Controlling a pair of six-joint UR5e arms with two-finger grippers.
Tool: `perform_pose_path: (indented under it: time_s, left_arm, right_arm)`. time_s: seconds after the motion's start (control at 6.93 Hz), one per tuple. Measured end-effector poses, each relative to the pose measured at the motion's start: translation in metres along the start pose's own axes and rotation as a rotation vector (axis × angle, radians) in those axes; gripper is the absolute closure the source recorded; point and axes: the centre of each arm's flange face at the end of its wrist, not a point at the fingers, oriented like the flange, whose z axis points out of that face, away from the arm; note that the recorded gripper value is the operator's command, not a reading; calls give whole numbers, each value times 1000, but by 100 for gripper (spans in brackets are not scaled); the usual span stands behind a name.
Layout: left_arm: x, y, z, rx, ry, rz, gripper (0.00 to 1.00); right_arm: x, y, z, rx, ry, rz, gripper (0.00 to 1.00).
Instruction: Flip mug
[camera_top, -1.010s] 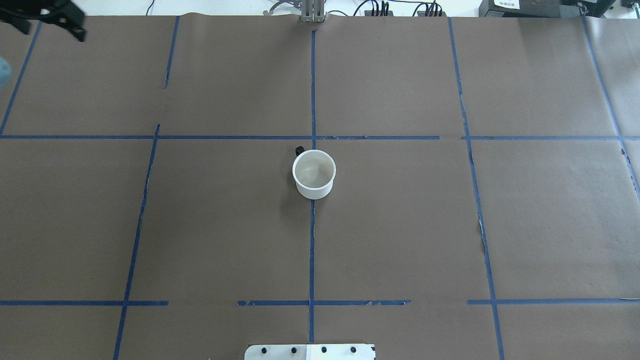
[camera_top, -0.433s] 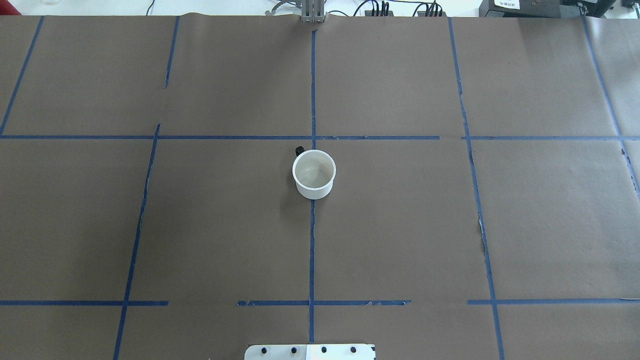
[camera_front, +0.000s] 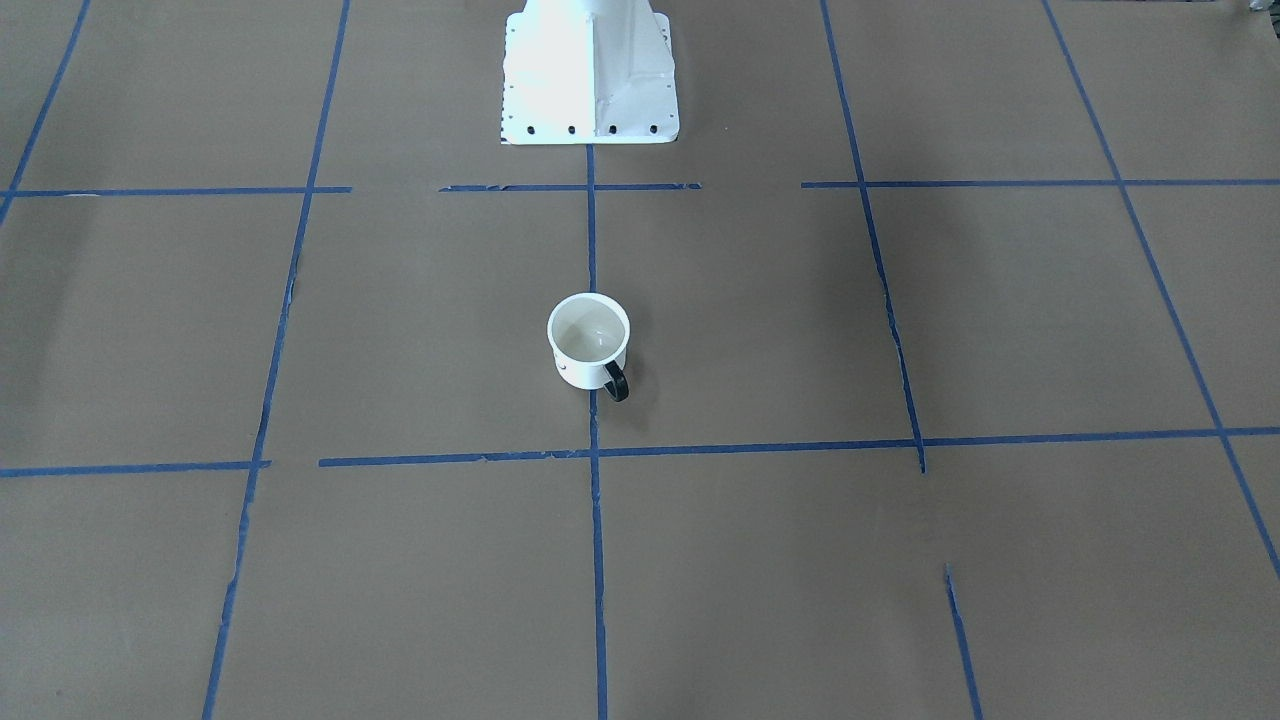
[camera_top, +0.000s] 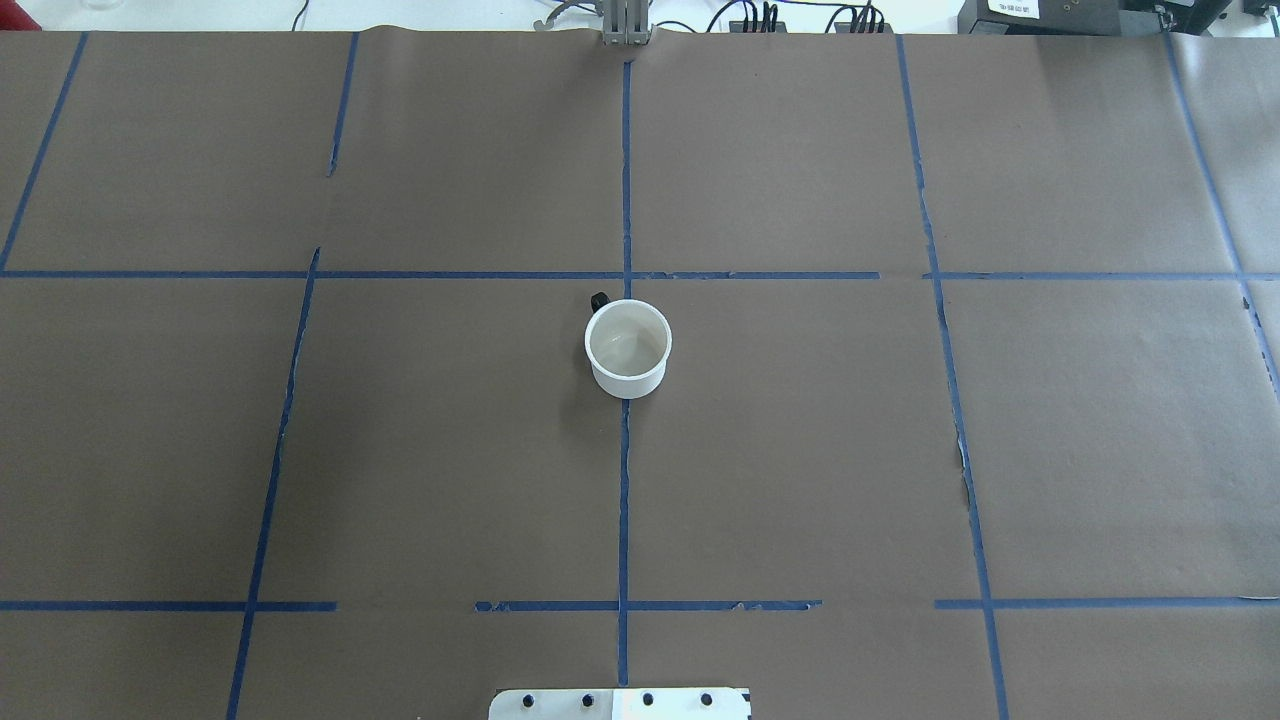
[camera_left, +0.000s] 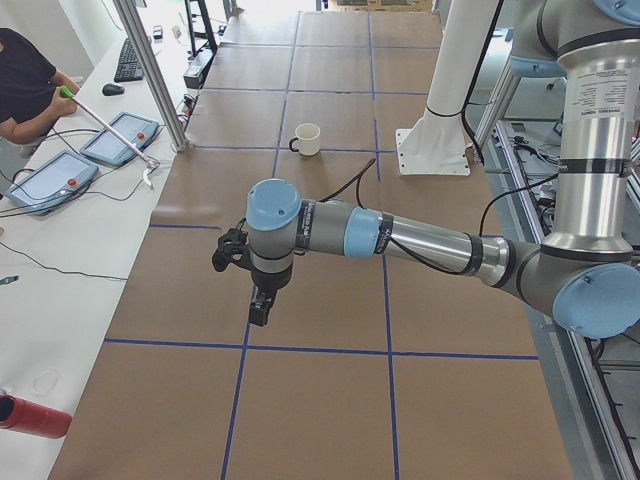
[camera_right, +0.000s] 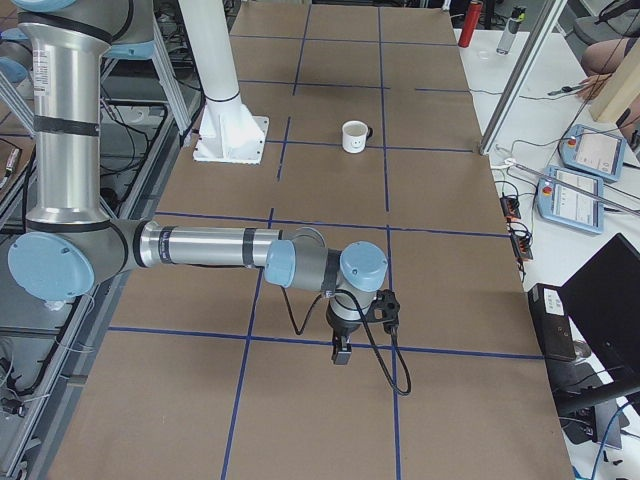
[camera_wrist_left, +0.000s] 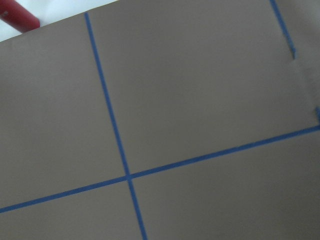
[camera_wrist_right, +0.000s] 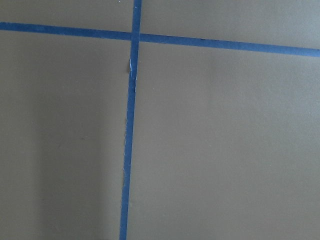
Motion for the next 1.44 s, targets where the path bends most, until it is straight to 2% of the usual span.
perform_pose_path:
  time_s: [0.72,1.44]
  left_arm:
    - [-11,19,13,-18,1,-27,0]
    - [-47,23,51,-35,9,-50,0]
  right_arm:
    - [0,0,0,0,0,0,0]
    - [0,0,0,0,0,0,0]
